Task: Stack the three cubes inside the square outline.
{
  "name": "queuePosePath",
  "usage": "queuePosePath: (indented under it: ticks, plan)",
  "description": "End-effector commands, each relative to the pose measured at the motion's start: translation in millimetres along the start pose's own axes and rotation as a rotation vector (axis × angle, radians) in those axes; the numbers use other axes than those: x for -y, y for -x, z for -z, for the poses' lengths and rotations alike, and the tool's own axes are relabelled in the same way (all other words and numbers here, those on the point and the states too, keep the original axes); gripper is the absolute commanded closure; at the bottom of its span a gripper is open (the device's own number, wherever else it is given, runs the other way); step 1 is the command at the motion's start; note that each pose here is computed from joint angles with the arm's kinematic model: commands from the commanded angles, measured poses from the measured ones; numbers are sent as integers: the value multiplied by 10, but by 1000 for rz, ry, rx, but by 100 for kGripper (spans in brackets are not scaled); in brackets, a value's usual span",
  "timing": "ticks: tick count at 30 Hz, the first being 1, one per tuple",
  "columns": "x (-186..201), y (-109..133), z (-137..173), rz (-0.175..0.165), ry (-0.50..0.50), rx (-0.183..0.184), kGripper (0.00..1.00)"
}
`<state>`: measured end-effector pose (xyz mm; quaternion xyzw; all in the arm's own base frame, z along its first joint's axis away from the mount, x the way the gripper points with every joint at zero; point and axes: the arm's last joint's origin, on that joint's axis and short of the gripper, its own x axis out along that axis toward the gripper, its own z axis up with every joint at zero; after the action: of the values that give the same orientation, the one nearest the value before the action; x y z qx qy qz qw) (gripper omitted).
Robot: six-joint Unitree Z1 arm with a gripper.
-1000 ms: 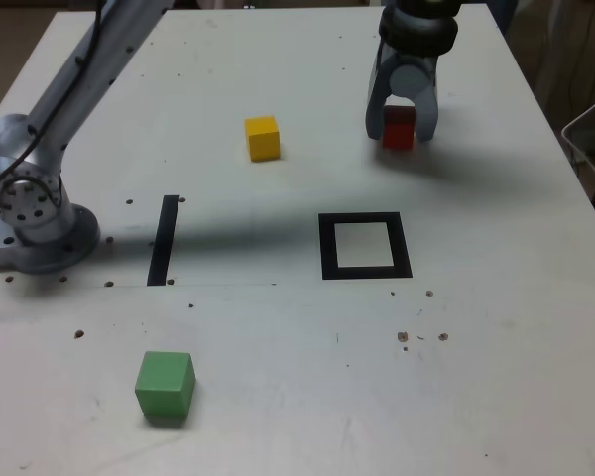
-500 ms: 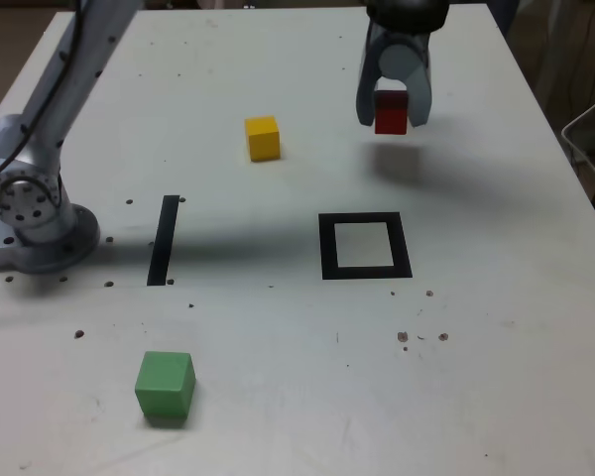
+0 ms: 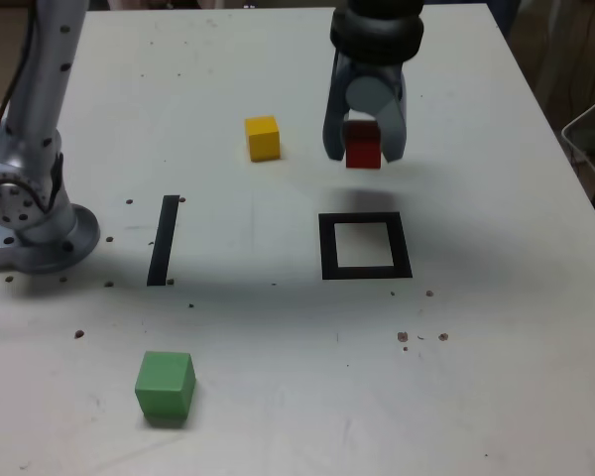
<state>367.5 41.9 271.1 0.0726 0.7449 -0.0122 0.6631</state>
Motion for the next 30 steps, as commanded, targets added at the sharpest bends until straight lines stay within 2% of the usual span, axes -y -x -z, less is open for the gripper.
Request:
queuePosePath:
  ticks: [1, 9, 14, 19, 30]
  plan:
    - [116, 30, 13, -2, -1, 9, 83]
    - [418, 8, 19, -9, 16, 19, 83]
    - [527, -95, -26, 20, 28, 30, 83]
    - [563, -177, -47, 49, 44, 27, 83]
    - [564, -282, -62, 47, 86, 18, 83]
